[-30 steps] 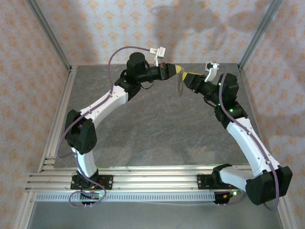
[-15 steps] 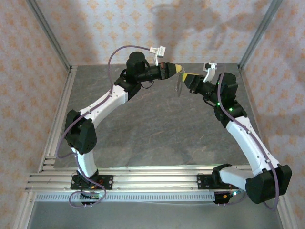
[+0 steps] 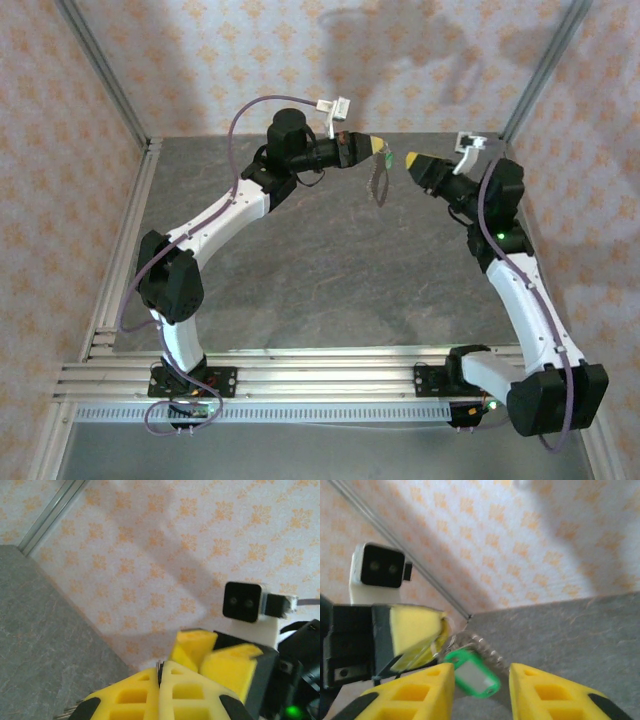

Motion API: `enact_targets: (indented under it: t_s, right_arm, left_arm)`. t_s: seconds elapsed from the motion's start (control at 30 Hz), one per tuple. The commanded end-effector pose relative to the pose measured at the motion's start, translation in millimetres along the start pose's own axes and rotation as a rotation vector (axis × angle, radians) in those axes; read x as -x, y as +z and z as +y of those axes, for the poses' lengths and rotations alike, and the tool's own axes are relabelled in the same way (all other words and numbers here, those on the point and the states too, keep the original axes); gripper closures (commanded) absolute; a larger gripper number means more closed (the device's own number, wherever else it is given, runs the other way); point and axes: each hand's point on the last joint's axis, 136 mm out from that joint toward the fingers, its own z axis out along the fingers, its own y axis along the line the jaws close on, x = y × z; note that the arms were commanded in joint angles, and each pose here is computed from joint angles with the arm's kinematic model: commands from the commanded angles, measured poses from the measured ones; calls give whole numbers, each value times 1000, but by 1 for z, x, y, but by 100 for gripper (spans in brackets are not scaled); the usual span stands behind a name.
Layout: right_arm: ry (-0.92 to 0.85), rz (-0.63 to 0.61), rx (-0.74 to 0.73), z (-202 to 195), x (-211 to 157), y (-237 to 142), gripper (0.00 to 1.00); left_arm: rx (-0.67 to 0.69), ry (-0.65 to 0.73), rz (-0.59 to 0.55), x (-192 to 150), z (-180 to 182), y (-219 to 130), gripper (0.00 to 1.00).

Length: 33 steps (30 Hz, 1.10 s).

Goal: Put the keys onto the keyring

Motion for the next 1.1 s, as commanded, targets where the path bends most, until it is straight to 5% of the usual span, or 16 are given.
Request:
enact_targets:
  t_s: [0.0, 0.27, 0.57, 1.07]
  right_arm:
    - [56, -22, 145, 17, 14, 3, 59]
    - [136, 38, 364, 33, 18, 22, 53]
    - [159, 40, 450, 41, 25, 28, 53]
    - [156, 49, 502, 53, 11, 15, 65]
  left_arm:
    - [-80, 79, -18, 15, -35, -4, 100]
    - [-143, 66, 3, 14, -44, -3, 100]
    - [-196, 51, -12, 22, -54, -1, 100]
    - [-198, 38, -44, 31, -54, 0, 100]
